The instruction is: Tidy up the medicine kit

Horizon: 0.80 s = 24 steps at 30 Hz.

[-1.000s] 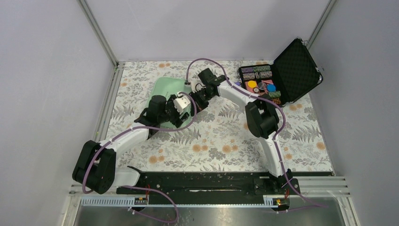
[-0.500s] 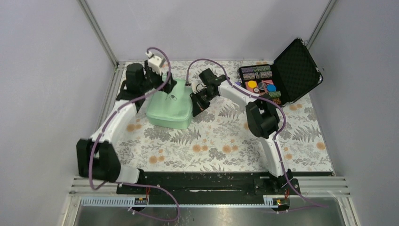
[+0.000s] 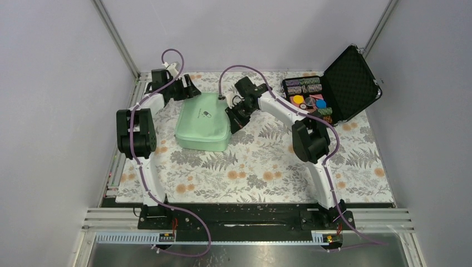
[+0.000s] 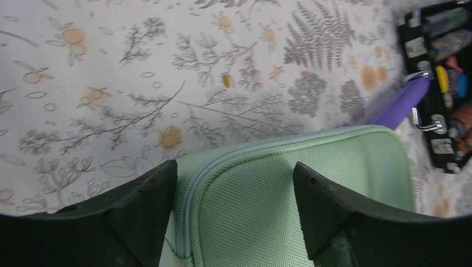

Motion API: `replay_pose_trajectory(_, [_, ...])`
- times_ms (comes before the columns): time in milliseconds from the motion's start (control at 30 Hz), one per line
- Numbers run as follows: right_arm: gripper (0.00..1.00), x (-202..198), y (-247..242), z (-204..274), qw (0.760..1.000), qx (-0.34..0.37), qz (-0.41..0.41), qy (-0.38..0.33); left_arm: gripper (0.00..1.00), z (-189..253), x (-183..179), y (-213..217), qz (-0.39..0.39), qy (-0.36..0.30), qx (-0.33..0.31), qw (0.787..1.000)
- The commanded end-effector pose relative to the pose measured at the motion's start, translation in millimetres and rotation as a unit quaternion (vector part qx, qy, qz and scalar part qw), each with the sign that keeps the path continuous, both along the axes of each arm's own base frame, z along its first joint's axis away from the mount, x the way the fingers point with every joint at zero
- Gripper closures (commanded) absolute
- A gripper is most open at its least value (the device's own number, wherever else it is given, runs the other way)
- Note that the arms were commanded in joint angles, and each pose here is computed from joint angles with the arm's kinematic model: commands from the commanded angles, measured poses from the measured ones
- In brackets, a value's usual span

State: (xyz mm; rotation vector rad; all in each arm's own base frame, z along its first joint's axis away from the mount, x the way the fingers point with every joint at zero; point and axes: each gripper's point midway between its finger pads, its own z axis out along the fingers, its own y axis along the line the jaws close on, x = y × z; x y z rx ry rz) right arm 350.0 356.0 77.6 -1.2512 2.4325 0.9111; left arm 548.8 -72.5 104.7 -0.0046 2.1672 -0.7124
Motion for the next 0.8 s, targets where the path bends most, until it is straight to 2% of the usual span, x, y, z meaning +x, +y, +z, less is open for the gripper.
replay_pose_trajectory(0, [1.00,18,2,15,0.999,0.007,-0.002,-0.033,0.31,49,-10,-32,-0.083,-0.053,-0.076,0.992])
replay_pose_trajectory(133, [1.00,31,11,15,0.999,0.011,-0.014,-0.039,0.46,59,-43,-22,-0.079,-0.027,-0.113,0.990])
replay_pose_trajectory(267, [1.00,50,24,16,0.998,0.023,-0.030,-0.048,0.50,51,-103,4,-0.052,-0.003,-0.094,0.994])
replay_pose_trajectory(367, [1.00,58,31,11,0.998,0.031,-0.038,-0.051,0.48,36,-145,25,-0.040,0.028,-0.053,0.997])
replay_pose_trajectory(433, [1.00,60,35,9,0.997,0.038,-0.041,-0.048,0.36,28,-161,44,-0.021,0.033,0.014,0.999])
replay_pose_trajectory(500, [1.00,59,37,7,0.997,0.043,-0.043,-0.040,0.28,34,-160,71,0.013,-0.005,0.103,0.995])
replay_pose_trajectory(600, [1.00,54,37,6,0.998,0.044,-0.040,-0.028,0.23,74,-141,80,0.027,-0.095,0.168,0.981])
replay_pose_trajectory(667, [1.00,50,35,6,0.998,0.041,-0.033,-0.022,0.22,95,-126,67,-0.003,-0.133,0.189,0.973])
replay_pose_trajectory(767, [1.00,45,33,7,0.999,0.043,-0.016,-0.020,0.21,99,-104,34,-0.075,-0.150,0.172,0.971])
